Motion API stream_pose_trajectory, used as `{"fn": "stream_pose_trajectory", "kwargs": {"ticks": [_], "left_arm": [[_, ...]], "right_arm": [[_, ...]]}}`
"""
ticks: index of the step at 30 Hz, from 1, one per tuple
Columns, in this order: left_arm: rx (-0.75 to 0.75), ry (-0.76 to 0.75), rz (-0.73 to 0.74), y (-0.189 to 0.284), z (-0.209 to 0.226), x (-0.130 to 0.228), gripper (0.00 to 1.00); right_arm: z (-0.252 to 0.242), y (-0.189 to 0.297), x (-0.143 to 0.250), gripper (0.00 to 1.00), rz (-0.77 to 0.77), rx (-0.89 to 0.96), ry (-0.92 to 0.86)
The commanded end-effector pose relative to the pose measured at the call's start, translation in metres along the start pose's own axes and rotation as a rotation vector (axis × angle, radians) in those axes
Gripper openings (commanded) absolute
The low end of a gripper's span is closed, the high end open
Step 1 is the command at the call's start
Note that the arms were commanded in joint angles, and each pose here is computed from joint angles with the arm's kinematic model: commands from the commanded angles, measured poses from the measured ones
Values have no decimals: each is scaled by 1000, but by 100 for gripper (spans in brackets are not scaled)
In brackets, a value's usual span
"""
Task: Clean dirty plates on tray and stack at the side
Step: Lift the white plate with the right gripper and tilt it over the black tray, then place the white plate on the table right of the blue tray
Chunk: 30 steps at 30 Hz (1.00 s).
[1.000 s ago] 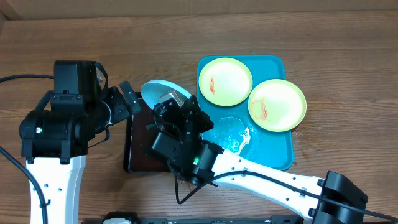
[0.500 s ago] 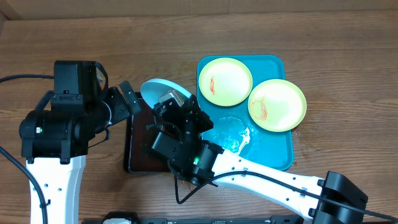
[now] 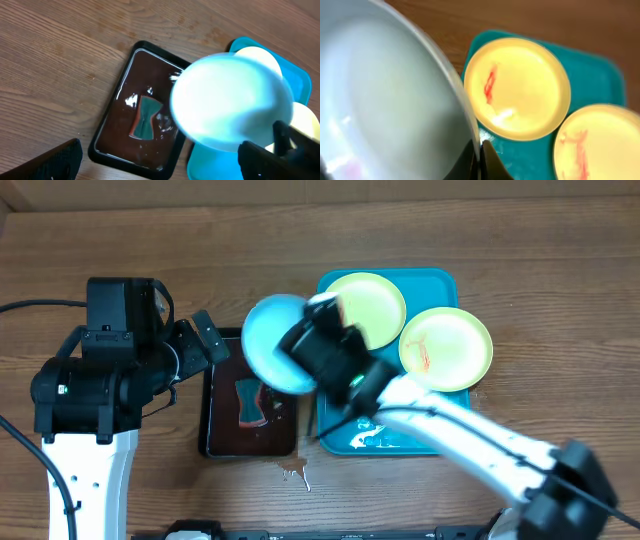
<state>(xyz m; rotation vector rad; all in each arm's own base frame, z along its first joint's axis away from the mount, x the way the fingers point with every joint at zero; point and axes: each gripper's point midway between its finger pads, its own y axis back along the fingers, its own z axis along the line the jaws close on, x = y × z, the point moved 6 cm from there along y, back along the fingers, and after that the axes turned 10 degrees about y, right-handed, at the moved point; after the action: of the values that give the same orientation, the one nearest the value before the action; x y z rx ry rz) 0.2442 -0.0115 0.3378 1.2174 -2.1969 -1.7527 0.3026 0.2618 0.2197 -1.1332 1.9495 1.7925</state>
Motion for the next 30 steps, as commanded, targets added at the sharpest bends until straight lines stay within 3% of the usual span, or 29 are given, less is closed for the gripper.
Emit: {"fn": "stream_pose_trajectory", "kwargs": {"ticks": [1,3,6,9,10,13,16,22,23,24,26,30], "left_arm": [[26,3,-23,9,-2,-3,100],[26,3,-23,9,-2,-3,100],[26,3,-22,9,-2,-3,100],[26,3,-23,9,-2,-3,100],[26,3,-23,9,-2,-3,100],[26,3,-23,9,-2,-3,100],[26,3,-23,9,-2,-3,100],[26,3,-23,9,-2,-3,100],[26,3,-23,9,-2,-3,100],[26,3,-23,9,-2,-3,100],[26,3,-22,9,-2,-3,100],[26,3,-23,9,-2,-3,100]], "right_arm": [[-76,48,-32,4,-33,-321,-337],[-157,49,-17,4,21,-271,-572],[-293,33,57,4,183,1,-936],[-363,22,127,4,328,147,-1155],[-369,20,136,4,349,160,-1180],[-402,-8,218,4,541,221,-1374],[-398,-25,258,4,669,301,-1360],[-346,-48,272,4,788,263,-1277],[-335,-52,265,9,808,247,-1242],[-329,-52,257,31,807,255,-1221],[-329,-40,235,47,738,276,-1174],[-327,-2,177,56,501,241,-1059]]}}
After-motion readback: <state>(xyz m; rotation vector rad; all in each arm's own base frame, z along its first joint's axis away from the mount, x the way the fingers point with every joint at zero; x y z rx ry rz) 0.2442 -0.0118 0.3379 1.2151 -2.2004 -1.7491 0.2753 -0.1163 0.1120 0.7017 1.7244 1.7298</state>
